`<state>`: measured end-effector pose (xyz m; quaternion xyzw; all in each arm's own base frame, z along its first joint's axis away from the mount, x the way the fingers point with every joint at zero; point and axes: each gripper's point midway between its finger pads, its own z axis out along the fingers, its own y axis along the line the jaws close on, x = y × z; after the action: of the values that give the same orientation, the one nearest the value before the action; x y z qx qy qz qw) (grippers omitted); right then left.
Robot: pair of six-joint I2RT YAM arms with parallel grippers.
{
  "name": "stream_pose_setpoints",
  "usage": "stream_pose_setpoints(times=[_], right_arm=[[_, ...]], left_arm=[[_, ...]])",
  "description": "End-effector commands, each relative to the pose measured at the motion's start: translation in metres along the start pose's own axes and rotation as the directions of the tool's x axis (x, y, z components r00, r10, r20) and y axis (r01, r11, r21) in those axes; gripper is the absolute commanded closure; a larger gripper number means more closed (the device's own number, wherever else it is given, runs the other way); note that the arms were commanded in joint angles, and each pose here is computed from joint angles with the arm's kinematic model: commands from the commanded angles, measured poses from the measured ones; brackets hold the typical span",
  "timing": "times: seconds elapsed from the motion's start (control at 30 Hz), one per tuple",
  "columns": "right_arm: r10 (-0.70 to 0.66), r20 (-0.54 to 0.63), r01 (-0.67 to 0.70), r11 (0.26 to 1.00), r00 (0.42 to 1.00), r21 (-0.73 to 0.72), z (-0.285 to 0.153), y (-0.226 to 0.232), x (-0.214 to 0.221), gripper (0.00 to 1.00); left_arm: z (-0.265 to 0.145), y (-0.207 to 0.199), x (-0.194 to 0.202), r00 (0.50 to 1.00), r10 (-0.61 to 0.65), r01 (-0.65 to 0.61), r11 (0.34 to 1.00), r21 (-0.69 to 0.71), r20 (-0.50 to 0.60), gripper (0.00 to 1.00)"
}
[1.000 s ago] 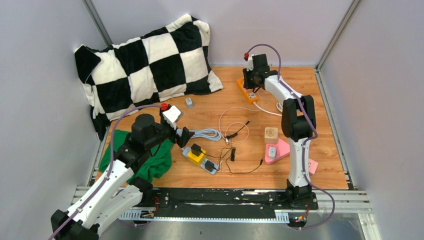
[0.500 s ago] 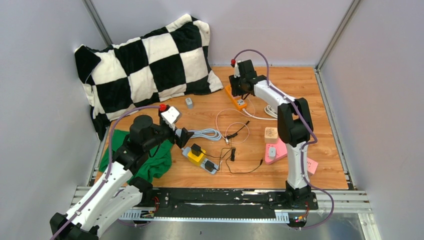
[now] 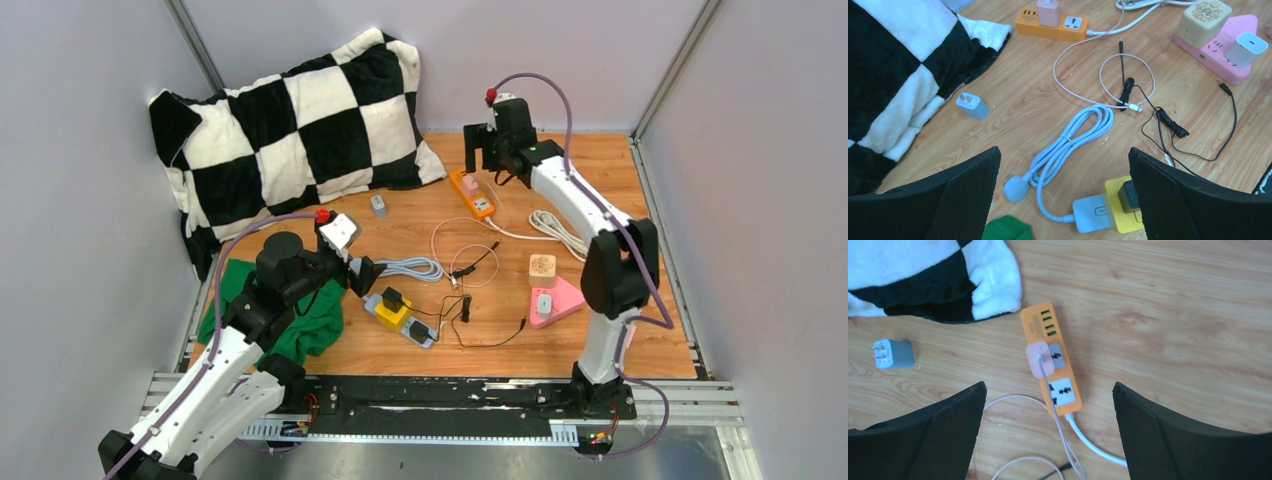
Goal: Insert the plug
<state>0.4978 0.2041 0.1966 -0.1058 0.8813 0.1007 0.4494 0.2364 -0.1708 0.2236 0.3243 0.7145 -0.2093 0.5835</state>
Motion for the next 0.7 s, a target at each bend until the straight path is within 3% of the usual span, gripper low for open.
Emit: stream_pose_setpoints(times=[0.0, 0.1, 0.23, 0.37, 0.53, 0.67], right_arm=[[0.186, 0.059, -0.195, 0.951, 0.981, 0.241, -0.057, -0.042, 0.001, 0.03], [0.329, 0.124, -0.349, 0.829, 0.936, 0.436, -0.104, -0.079, 0.015, 0.02], [0.516, 0.156, -0.469, 0.559, 0.842, 0.684, -0.172, -0.121, 0.067, 0.01], [0.68, 0.205, -0.528, 0.309, 0.704, 0.791, -0.22, -0.143, 0.126, 0.02], [0.741, 0.276, -0.502, 0.094, 0.612, 0.86, -0.268, -0.166, 0.189, 0.03], [0.781, 0.298, -0.46, -0.015, 0.549, 0.888, -0.286, -0.177, 0.229, 0.03]], left_arm=[[-0.003, -0.001, 0.003, 1.0, 0.01, -0.01, 1.0, -0.003, -0.006, 0.0], [-0.004, -0.001, 0.001, 1.0, 0.013, -0.013, 1.0, -0.004, 0.004, 0.0], [-0.006, -0.003, -0.003, 1.0, 0.014, -0.014, 1.0, 0.0, 0.023, 0.0], [-0.006, -0.005, -0.006, 0.999, 0.01, -0.011, 1.0, 0.014, 0.034, 0.0], [-0.007, -0.007, -0.008, 0.999, 0.013, -0.014, 1.0, 0.02, 0.048, 0.0], [-0.008, -0.007, -0.009, 0.998, 0.016, -0.017, 1.0, 0.019, 0.052, 0.0]])
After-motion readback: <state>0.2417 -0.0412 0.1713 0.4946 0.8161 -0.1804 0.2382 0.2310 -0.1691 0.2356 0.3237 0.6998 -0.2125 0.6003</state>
